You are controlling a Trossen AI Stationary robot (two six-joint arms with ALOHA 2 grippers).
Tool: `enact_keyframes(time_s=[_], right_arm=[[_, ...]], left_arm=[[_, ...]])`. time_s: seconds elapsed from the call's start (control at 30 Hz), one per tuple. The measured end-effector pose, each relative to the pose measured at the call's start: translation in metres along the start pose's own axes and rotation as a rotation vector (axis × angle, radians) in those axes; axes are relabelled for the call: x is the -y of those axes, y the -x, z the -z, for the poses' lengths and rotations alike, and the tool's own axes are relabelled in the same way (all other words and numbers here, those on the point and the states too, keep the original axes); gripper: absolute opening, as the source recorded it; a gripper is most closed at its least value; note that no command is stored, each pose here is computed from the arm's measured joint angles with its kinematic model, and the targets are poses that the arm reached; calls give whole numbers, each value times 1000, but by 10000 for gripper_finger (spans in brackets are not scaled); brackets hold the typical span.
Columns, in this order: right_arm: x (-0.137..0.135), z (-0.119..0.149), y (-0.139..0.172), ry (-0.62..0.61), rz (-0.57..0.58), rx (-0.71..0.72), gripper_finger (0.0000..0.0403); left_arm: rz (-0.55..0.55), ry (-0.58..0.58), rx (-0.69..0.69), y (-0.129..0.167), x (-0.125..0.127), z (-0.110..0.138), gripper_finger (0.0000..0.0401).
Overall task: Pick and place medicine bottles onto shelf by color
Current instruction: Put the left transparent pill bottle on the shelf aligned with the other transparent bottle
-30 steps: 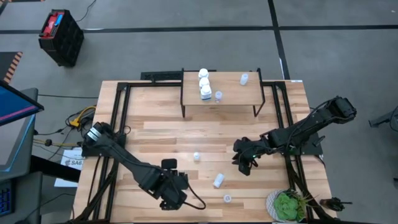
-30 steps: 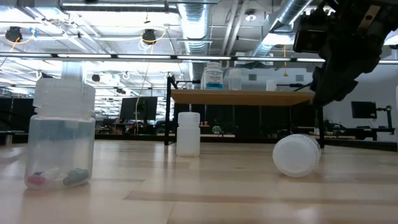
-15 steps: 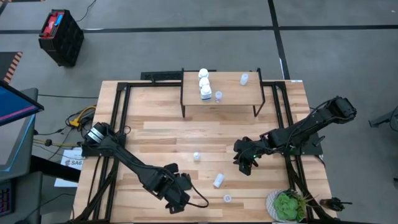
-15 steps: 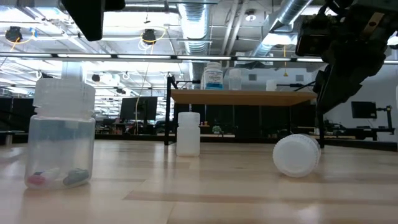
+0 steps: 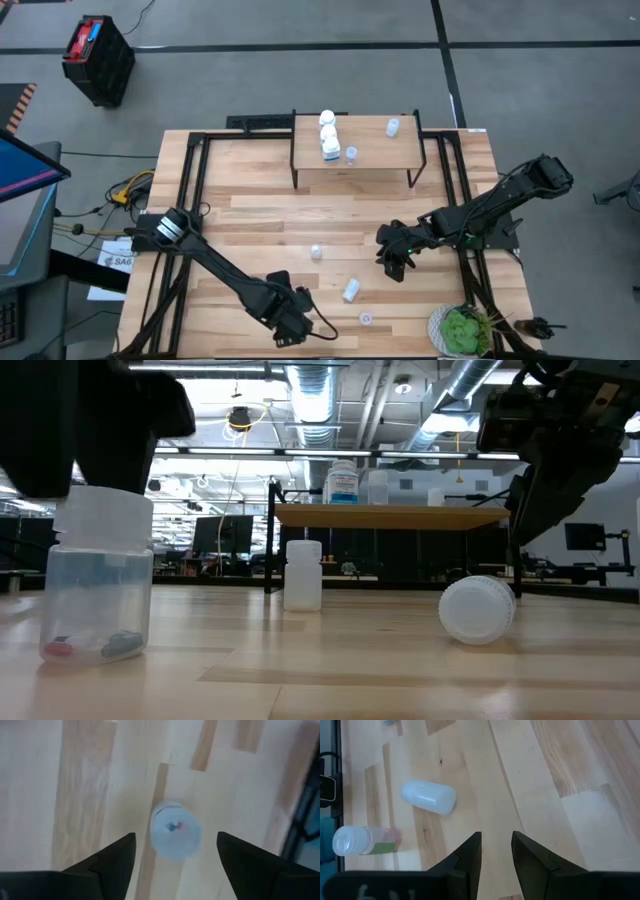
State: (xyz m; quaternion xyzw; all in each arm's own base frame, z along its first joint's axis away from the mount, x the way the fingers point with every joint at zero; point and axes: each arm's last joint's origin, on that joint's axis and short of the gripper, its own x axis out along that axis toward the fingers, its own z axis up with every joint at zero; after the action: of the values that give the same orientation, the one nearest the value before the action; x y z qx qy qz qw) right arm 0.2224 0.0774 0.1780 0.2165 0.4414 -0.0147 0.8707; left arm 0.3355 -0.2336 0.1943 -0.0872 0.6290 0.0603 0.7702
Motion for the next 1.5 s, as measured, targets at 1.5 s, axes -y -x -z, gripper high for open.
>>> enact_keyframes(time_s=[1.5], right_arm=[[-20, 7, 28, 12, -126, 48, 131]], left_arm=[[-115, -302, 149, 99, -168, -145, 105]])
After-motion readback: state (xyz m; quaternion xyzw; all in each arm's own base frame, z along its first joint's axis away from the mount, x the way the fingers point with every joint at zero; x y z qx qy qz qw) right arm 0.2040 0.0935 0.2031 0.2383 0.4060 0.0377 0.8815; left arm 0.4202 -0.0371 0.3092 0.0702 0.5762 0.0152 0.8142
